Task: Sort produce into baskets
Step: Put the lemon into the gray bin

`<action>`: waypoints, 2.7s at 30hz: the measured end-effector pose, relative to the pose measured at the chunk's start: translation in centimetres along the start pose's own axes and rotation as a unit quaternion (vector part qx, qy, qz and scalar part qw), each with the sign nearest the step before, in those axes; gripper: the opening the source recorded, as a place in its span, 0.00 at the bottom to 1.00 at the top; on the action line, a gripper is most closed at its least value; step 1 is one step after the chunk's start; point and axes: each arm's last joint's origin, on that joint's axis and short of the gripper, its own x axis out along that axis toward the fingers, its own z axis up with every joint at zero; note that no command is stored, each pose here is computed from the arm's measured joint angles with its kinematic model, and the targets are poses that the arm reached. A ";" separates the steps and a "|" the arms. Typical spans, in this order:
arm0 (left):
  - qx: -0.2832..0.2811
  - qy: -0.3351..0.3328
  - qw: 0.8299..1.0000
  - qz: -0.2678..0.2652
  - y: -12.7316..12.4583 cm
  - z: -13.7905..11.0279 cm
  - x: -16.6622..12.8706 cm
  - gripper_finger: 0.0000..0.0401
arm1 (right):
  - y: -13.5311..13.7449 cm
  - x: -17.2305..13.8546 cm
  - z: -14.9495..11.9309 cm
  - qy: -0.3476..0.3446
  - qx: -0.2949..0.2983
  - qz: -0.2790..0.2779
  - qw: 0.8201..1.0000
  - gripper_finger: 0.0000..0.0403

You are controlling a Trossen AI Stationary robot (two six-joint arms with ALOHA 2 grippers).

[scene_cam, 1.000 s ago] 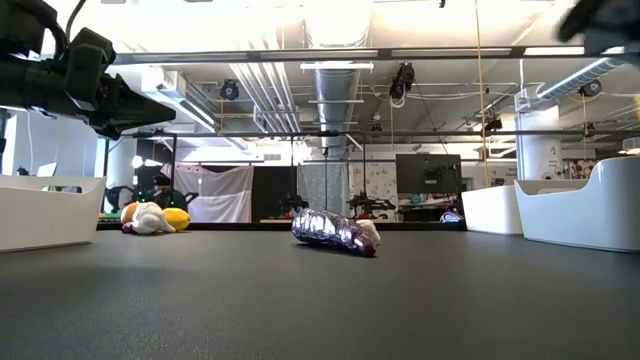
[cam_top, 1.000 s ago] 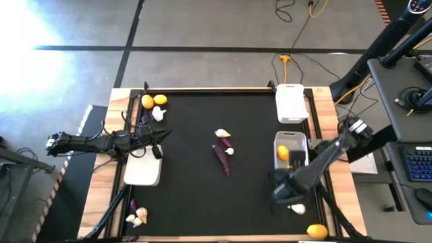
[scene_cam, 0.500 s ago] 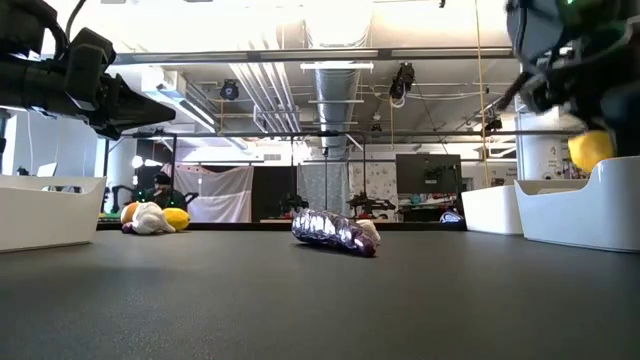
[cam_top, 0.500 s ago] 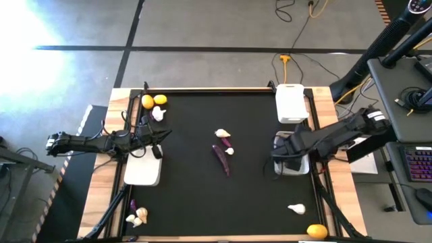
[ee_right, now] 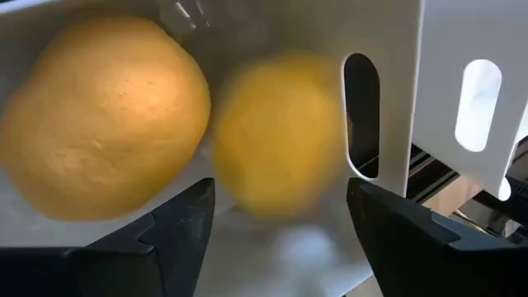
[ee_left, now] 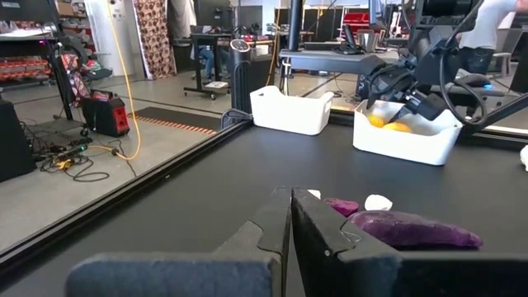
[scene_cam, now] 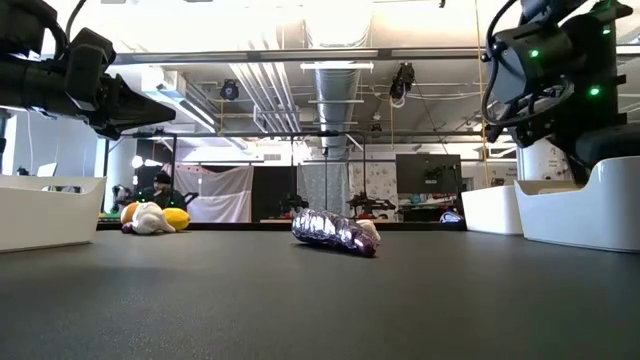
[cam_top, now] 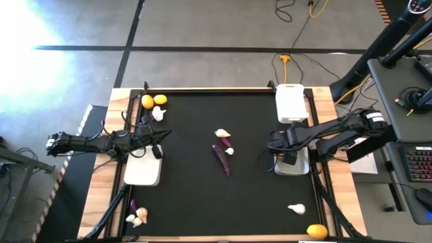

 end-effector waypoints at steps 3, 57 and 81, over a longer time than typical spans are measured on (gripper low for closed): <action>0.000 0.000 1.000 0.000 0.0 0.0 0.0 0.00 | 0.0 -0.1 0.0 -0.001 0.002 0.001 1.000 0.73; 0.000 0.000 1.000 0.000 0.0 0.0 0.0 0.00 | 21.3 -8.2 -12.6 0.285 0.010 0.251 0.925 0.90; 0.000 0.000 1.000 0.000 0.0 0.0 0.0 0.00 | 22.9 -6.8 -13.5 0.221 -0.080 0.273 0.933 0.90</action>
